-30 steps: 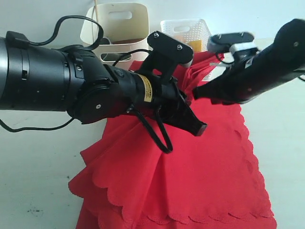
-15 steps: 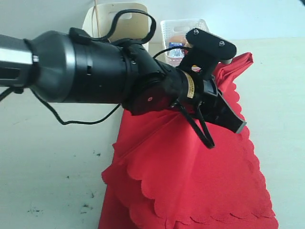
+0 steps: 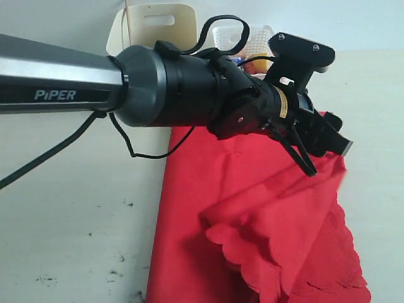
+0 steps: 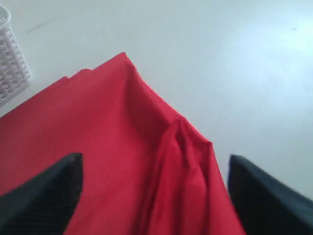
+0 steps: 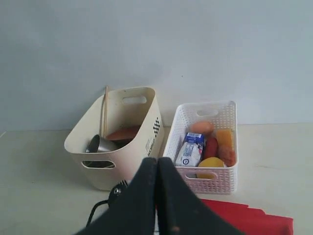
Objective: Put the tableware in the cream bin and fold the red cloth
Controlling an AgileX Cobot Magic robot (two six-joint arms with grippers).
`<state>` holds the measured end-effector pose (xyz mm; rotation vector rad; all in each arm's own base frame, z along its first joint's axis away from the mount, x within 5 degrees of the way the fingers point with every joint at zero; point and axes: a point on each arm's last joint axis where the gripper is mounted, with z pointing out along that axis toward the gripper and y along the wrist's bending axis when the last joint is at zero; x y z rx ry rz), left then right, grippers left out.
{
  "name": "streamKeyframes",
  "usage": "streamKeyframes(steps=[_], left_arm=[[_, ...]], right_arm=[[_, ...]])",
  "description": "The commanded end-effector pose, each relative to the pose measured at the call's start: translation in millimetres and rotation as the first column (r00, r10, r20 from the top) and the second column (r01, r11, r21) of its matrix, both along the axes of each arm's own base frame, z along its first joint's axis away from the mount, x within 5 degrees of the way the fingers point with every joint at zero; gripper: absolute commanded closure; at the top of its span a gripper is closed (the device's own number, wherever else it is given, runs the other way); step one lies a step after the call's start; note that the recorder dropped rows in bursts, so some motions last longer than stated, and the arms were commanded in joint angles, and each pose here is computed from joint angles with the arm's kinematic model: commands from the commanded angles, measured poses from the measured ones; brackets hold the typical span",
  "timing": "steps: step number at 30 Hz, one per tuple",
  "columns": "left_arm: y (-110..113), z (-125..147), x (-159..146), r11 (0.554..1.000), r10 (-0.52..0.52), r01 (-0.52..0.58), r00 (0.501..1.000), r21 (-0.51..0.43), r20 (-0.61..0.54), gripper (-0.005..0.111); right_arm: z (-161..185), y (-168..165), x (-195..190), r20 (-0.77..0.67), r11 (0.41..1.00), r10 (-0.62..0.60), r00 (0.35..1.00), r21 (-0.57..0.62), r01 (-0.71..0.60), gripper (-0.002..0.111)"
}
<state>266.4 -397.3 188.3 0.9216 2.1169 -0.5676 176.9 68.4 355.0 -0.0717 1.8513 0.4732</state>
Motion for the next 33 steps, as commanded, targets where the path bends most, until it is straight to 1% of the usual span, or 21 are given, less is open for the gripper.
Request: streamKeyframes(steps=[1, 5, 6, 7, 9, 10, 11, 12, 13, 14, 15, 16, 18, 21, 22, 28, 30, 33], left_arm=[[6.7, 2.6, 13.6, 0.999, 0.031, -0.031, 1.0, -0.007, 0.005, 0.002], [20.7, 11.0, 17.8, 0.996, 0.071, -0.069, 0.997, 0.06, -0.03, 0.004], [25.9, 14.1, 19.6, 0.993, 0.083, -0.079, 0.996, 0.082, -0.038, 0.007], [31.5, 18.9, 20.3, 0.99, 0.086, -0.082, 0.996, 0.113, -0.038, 0.014], [43.6, 29.1, 21.8, 0.981, 0.077, -0.071, 0.997, 0.183, -0.029, 0.034], [51.6, 34.8, 22.4, 0.974, 0.084, -0.075, 0.996, 0.215, -0.034, 0.051], [59.7, 40.8, 22.8, 0.969, 0.099, -0.087, 0.994, 0.232, -0.04, 0.07], [66.5, 47.3, 22.2, 0.967, 0.108, -0.096, 0.993, 0.237, -0.04, 0.087], [74.3, 51.6, 21.6, 0.966, 0.117, -0.106, 0.992, 0.235, -0.036, 0.108], [81.6, 55.2, 19.7, 0.967, 0.112, -0.104, 0.994, 0.235, -0.021, 0.104], [89.8, 54.3, 18.8, 0.965, 0.116, -0.109, 0.993, 0.24, -0.014, 0.104], [97.4, 56.1, 16.3, 0.968, 0.116, -0.113, 0.993, 0.225, 0.0, 0.104], [110.0, 49.3, 11.2, 0.968, 0.114, -0.113, 0.993, 0.223, 0.008, 0.104], [126.8, 32.5, 2.8, 0.975, 0.104, -0.107, 0.994, 0.194, 0.024, 0.104], [133.5, 21.0, -0.9, 0.976, 0.102, -0.104, 0.995, 0.19, 0.019, 0.104], [146.1, -33.1, -19.9, 0.992, 0.046, -0.049, 0.999, 0.114, 0.029, 0.104], [146.2, -44.1, -21.9, 0.995, 0.032, -0.035, 0.999, 0.099, 0.032, 0.104], [144.8, -58.0, -21.7, 0.993, 0.017, -0.019, 1.0, 0.114, 0.021, 0.104]], right_arm=[[-4.2, 0.6, 0.6, -0.024, 1.0, 0.003, 1.0, -0.017, -0.004, 0.108], [-4.2, 0.5, 0.6, -0.023, 1.0, 0.003, 1.0, -0.02, -0.004, 0.108], [-4.2, 0.5, 0.6, -0.022, 1.0, 0.004, 1.0, -0.022, -0.004, 0.108], [-4.2, 0.5, 0.6, -0.022, 1.0, 0.004, 1.0, -0.022, -0.004, 0.108], [-4.2, 0.5, 0.6, -0.022, 1.0, 0.004, 1.0, -0.022, -0.004, 0.108], [-4.2, 0.5, 0.6, -0.022, 1.0, 0.004, 1.0, -0.022, -0.004, 0.108], [-4.6, 0.4, 0.5, -0.026, 1.0, 0.004, 1.0, -0.023, -0.004, 0.108], [-5.3, 0.4, 0.3, -0.034, 1.0, 0.004, 0.999, -0.026, -0.005, 0.108], [-6.5, 0.5, 0.3, -0.045, 1.0, 0.004, 0.999, -0.03, -0.006, 0.108], [-8.8, 0.8, 0.7, -0.066, 0.999, 0.005, 0.998, -0.034, -0.007, 0.108], [-11.6, 1.4, 0.9, -0.093, 0.999, 0.007, 0.996, -0.041, -0.011, 0.108], [-16.3, 2.7, 2.4, -0.129, 0.998, 0.01, 0.992, -0.056, -0.017, 0.108], [-24.9, 6.0, 5.8, -0.185, 0.995, 0.019, 0.982, -0.09, -0.037, 0.108], [-39.8, 16.7, 12.4, -0.264, 0.985, 0.056, 0.963, -0.143, -0.096, 0.108], [-44.7, 22.3, 14.7, -0.279, 0.977, 0.079, 0.957, -0.168, -0.13, 0.108], [-74.2, 58.0, 23.7, -0.357, 0.912, 0.205, 0.911, -0.267, -0.31, 0.108], [-84.1, 69.9, 25.6, -0.377, 0.888, 0.24, 0.895, -0.287, -0.359, 0.108], [-101.1, 85.7, 29.7, -0.415, 0.865, 0.266, 0.87, -0.295, -0.405, 0.108]])
